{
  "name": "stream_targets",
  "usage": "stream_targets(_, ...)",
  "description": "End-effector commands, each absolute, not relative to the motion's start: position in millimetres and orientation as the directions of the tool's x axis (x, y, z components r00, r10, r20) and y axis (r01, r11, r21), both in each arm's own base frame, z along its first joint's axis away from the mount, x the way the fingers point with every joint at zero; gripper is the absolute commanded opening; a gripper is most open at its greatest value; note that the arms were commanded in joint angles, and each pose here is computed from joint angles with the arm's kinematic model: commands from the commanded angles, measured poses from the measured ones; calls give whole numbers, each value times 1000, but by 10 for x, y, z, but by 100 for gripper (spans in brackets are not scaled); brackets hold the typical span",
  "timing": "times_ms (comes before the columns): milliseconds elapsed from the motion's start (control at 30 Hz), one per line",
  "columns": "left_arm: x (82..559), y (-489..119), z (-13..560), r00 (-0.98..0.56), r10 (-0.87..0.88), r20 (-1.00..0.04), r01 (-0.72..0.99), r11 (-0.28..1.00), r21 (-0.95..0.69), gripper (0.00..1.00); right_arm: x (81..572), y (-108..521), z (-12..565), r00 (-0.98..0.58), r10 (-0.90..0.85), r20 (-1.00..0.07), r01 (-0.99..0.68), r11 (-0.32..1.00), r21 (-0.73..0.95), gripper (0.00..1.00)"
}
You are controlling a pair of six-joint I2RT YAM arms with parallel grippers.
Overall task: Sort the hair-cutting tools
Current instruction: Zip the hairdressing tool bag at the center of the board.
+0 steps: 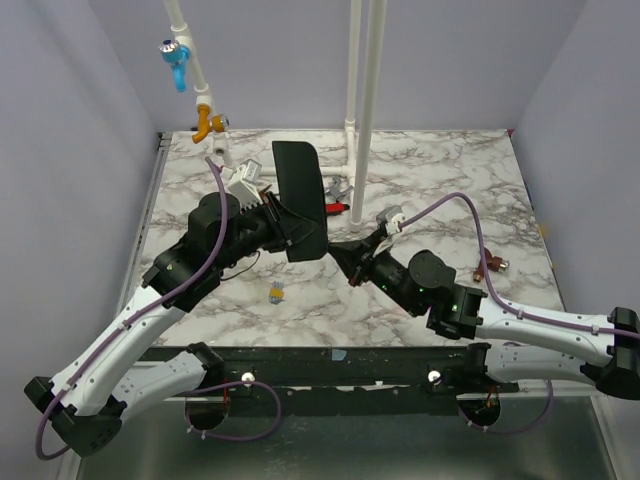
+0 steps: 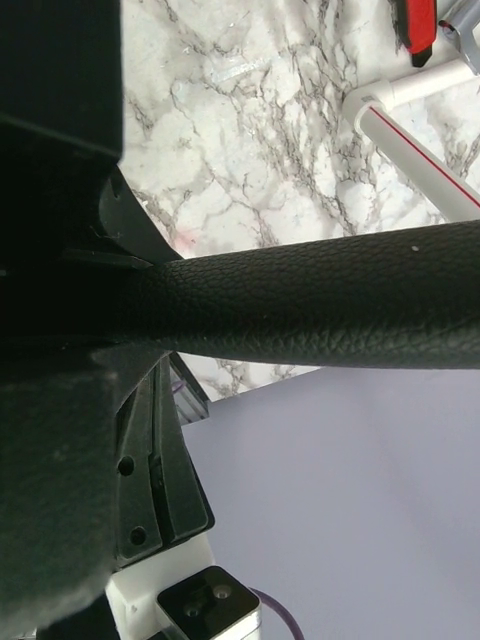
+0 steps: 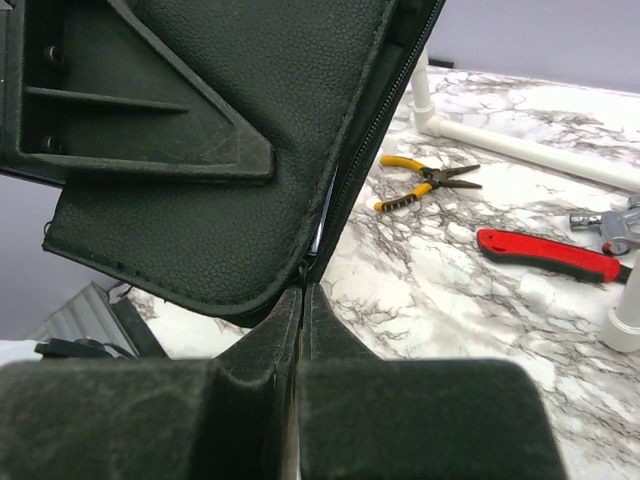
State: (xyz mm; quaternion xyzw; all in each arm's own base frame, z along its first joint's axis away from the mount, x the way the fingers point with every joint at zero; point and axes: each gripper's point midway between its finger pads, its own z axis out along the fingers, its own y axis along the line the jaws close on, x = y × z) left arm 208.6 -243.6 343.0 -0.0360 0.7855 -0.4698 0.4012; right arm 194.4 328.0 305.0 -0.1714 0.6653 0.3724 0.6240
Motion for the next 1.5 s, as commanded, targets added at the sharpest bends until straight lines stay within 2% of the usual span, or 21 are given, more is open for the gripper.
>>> stream_targets(0, 1814, -2600, 3521, -730, -336, -595, 431, 450, -783, 0, 2140, 3043, 2998, -102, 200, -975, -594, 774, 221, 1)
stream_targets(667, 1261, -2597, 3003, -779, -39, -626, 569, 378, -731, 0, 2294, 2828, 3283, 41, 122, -992, -515, 853, 84, 1)
stream_targets(867, 1202, -2537, 2803, -784, -22, -620, 562, 397, -725, 0, 2246, 2819, 3371, 53, 152, -987, -540, 836, 100, 1)
stream_targets(1033, 1123, -2528, 2749, -786, 0, -619, 573, 375, -728, 0, 2305, 2727, 3434, 88, 107, -990, -495, 867, 50, 1)
stream_targets(1467, 1121, -2489, 2699, -733, -63, -678, 623, 339, -705, 0, 2157, 2824, 3419, 55, 109, -993, -589, 806, 55, 1)
